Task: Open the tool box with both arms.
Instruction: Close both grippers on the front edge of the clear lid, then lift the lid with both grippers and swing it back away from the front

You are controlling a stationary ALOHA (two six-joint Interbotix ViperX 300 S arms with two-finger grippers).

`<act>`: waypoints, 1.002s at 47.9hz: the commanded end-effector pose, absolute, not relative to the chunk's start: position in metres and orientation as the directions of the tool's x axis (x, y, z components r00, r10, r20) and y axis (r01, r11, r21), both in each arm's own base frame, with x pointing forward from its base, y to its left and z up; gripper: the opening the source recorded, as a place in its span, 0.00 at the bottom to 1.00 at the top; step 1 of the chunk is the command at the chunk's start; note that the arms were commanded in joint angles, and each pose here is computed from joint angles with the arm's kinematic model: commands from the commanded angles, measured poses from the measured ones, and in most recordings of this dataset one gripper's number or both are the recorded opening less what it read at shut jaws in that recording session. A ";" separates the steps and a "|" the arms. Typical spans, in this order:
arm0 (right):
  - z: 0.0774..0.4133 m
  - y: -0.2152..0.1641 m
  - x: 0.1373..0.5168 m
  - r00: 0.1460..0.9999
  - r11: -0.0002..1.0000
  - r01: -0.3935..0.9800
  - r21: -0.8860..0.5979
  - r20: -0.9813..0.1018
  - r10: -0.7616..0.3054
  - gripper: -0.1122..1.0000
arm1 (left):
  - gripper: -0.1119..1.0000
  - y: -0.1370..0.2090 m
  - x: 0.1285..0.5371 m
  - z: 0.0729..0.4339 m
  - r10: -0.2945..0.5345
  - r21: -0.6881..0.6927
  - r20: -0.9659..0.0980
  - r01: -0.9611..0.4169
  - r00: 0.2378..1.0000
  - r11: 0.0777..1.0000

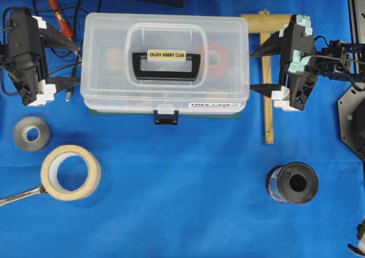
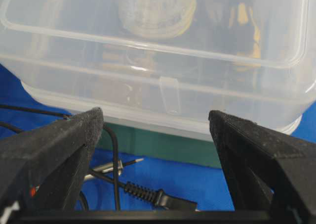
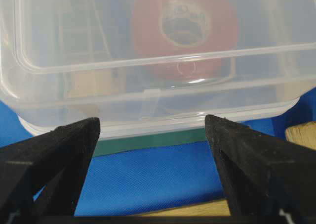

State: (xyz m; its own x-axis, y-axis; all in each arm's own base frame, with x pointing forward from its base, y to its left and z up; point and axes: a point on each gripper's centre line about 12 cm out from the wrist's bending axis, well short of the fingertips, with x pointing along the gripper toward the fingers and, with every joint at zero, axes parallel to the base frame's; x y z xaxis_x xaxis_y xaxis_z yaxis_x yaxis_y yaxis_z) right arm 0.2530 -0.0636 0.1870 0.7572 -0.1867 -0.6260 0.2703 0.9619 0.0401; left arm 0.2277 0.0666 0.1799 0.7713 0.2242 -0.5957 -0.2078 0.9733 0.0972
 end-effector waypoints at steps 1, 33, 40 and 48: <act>0.203 -0.067 0.263 0.792 0.962 0.271 0.042 -0.578 -0.198 0.87 | 0.87 0.070 0.235 0.193 0.236 0.094 -0.549 -0.222 0.802 0.971; 0.233 -0.067 0.264 0.831 0.963 0.265 0.042 -0.517 -0.206 0.87 | 0.87 0.070 0.237 0.212 0.252 0.092 -0.456 -0.237 0.853 0.967; 0.241 -0.066 0.261 0.846 0.964 0.263 0.041 -0.490 -0.210 0.87 | 0.87 0.069 0.235 0.221 0.257 0.093 -0.426 -0.240 0.868 0.966; 0.251 -0.067 0.257 0.862 0.963 0.268 0.042 -0.458 -0.220 0.87 | 0.87 0.069 0.233 0.232 0.266 0.096 -0.370 -0.248 0.890 0.964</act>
